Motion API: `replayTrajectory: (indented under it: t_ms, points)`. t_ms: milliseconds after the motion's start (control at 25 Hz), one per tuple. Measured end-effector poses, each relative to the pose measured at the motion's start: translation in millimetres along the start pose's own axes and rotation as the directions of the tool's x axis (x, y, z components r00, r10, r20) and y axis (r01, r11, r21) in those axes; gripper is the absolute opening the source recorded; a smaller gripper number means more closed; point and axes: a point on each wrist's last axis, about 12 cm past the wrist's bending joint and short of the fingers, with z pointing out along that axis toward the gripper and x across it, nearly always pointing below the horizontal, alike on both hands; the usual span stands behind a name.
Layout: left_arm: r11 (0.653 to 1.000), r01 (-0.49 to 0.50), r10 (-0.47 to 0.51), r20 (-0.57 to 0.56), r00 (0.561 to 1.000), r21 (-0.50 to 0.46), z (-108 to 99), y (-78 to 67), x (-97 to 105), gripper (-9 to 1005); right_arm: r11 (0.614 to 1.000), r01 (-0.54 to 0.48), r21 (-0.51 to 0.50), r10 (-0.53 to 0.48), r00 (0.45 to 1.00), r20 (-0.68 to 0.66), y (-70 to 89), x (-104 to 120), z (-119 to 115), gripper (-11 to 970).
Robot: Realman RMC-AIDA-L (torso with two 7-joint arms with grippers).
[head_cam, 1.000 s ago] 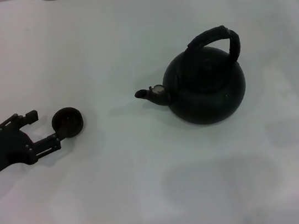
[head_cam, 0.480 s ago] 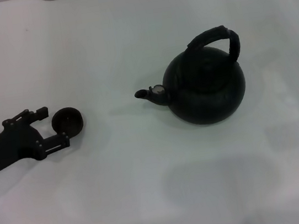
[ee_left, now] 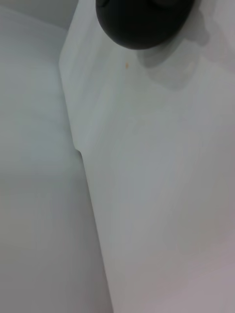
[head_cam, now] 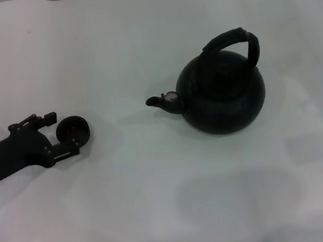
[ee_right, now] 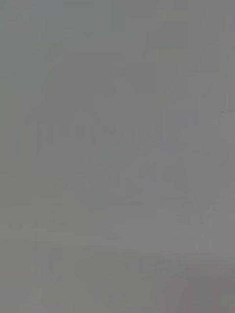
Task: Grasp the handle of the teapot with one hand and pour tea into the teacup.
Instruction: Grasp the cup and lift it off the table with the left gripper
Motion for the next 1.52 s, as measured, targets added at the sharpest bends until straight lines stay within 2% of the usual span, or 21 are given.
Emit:
replayTrajectory:
  t_ms: [360,1520]
  points:
    - [1.000,-0.007,0.009,-0.067,0.998,0.024,11,1.7,-4,879,1.000,-0.022,-0.011,0.023,0.999,0.035,1.7,-4,0,764]
    - [0.998,-0.033,0.037,-0.080,0.996,0.059,18,-4.3,-7,866,1.000,-0.020,-0.009,0.020,0.999,0.035,0.1,-4,-5,756]
